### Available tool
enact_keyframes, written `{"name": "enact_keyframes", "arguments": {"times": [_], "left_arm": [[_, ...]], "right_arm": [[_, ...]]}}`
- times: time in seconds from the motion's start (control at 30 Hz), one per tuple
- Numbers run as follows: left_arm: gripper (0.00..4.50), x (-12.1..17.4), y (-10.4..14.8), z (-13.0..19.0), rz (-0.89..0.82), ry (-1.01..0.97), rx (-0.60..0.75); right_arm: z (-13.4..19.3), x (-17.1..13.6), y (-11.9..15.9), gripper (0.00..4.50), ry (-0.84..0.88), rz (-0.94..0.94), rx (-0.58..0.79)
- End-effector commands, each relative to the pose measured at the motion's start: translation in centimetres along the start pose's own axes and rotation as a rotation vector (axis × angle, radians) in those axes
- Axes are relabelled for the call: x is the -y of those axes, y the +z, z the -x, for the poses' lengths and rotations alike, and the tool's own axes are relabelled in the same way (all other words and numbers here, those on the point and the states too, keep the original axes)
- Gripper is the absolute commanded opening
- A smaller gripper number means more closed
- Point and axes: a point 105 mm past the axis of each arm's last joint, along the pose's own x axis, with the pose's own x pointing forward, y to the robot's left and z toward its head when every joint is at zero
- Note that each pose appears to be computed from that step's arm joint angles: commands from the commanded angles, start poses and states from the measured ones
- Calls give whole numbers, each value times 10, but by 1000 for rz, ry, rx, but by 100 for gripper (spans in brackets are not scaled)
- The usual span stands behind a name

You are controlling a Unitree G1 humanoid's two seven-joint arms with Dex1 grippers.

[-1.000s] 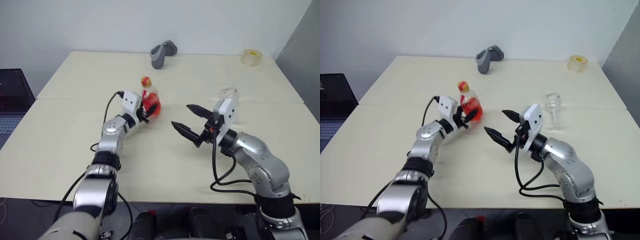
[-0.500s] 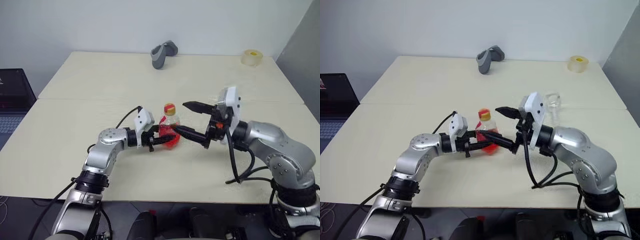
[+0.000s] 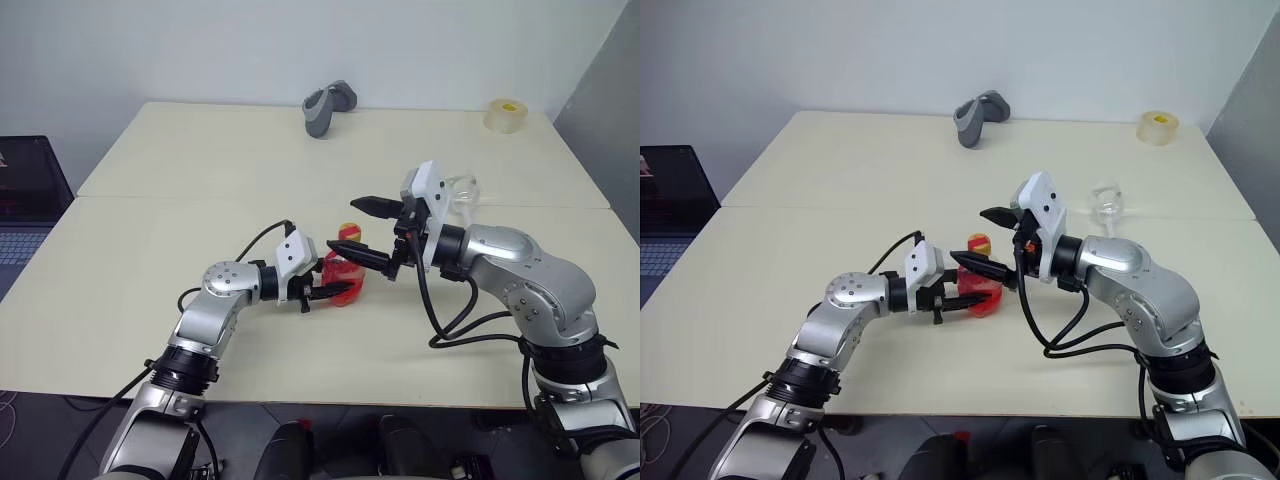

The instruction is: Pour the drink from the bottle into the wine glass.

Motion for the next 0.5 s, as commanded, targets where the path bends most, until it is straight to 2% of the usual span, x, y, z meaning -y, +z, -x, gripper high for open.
{"name": "enact_keyframes", "arguments": {"times": [0.03, 0.13, 0.43, 0.47, 0.5], "left_arm": [[171, 0, 13, 1, -66, -3, 27], [171, 0, 9, 1, -69, -4, 18], [169, -1, 6, 0, -77, -2, 15], [169, -1, 6, 0, -78, -2, 16], [169, -1, 6, 0, -79, -3, 16]], "right_arm": [[0, -3, 8, 432, 18, 47, 10], [0, -3, 8, 357, 11, 67, 7], [1, -6, -1, 21, 28, 139, -33], [1, -6, -2, 1, 30, 149, -36], [1, -6, -2, 0, 32, 154, -38]]}}
